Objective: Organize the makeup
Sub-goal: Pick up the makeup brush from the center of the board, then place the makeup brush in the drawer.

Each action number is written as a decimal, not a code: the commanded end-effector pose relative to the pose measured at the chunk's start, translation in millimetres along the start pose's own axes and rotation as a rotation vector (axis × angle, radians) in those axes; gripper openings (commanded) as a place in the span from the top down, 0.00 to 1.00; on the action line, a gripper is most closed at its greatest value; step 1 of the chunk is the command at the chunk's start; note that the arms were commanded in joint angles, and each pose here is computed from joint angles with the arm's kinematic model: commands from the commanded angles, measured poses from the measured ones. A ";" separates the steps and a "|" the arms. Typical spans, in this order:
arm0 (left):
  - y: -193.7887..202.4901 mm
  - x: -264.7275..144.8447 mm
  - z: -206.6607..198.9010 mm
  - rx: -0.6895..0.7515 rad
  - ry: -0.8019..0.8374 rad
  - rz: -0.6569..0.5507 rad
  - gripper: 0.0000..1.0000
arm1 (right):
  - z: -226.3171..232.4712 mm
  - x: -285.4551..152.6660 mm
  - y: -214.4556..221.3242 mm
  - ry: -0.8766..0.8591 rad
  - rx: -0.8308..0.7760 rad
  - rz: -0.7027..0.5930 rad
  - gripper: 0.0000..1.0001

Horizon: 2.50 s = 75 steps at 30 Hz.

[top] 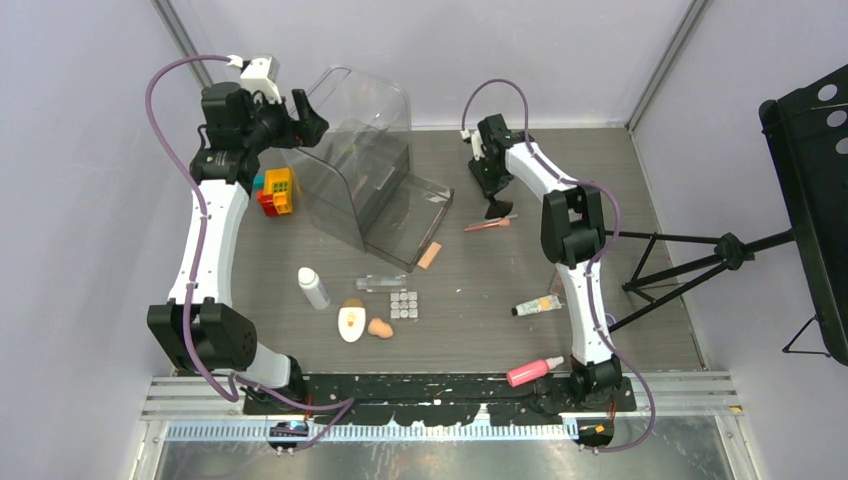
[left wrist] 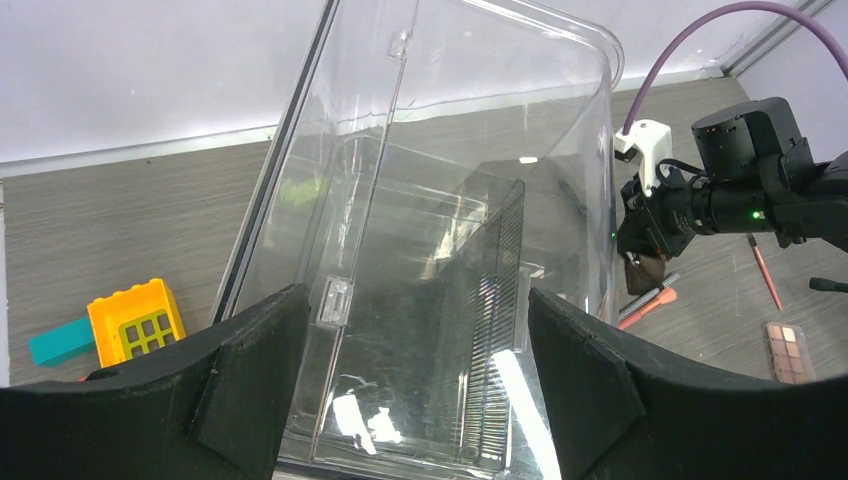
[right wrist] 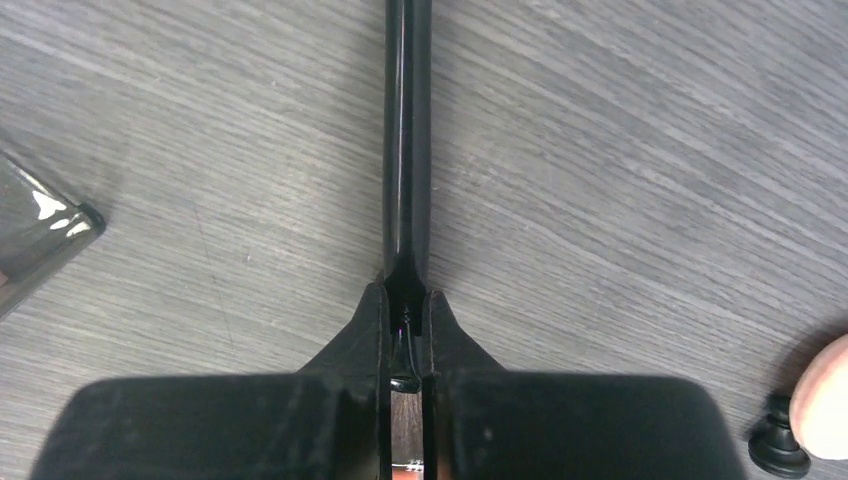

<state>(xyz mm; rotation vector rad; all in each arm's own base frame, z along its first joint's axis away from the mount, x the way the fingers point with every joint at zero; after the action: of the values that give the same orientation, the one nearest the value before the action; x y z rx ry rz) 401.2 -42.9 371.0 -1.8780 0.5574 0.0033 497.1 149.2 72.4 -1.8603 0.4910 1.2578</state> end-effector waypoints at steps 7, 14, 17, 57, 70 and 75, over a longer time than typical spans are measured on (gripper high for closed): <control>20.5 0.5 11.7 -0.063 -0.036 0.089 0.18 | -53.5 -85.0 -54.8 0.317 0.203 -0.263 1.00; 21.8 1.4 12.3 -0.065 -0.034 0.093 0.18 | -52.8 -154.6 -69.8 0.329 0.422 -0.481 1.00; 22.1 1.8 12.7 -0.063 -0.034 0.094 0.18 | -34.4 -171.2 -77.3 0.186 0.520 -0.574 1.00; 24.1 5.0 10.8 -0.077 -0.008 0.101 0.18 | 209.5 -76.6 -80.2 -0.136 0.932 -0.602 0.88; 23.8 3.5 10.7 -0.075 -0.013 0.098 0.18 | 207.0 -103.9 -70.7 -0.077 0.941 -0.612 0.41; 23.6 3.4 10.5 -0.074 -0.012 0.097 0.18 | 174.7 -138.7 -70.5 0.025 0.901 -0.681 0.36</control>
<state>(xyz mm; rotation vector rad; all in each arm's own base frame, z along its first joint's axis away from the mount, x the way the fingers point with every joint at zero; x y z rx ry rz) 402.0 -40.7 371.0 -1.8841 0.5643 -0.0053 377.3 341.8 121.0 -1.0737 0.4107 0.5906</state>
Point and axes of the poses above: each gripper's point midway between its finger pads, its own x axis out along the fingers, its own z axis along the line the jaws close on, y = z × x, the point moved 5 cm from there along -x, back along the fingers, and after that the axes turned 10 degrees about -x, right-handed, at the moved point
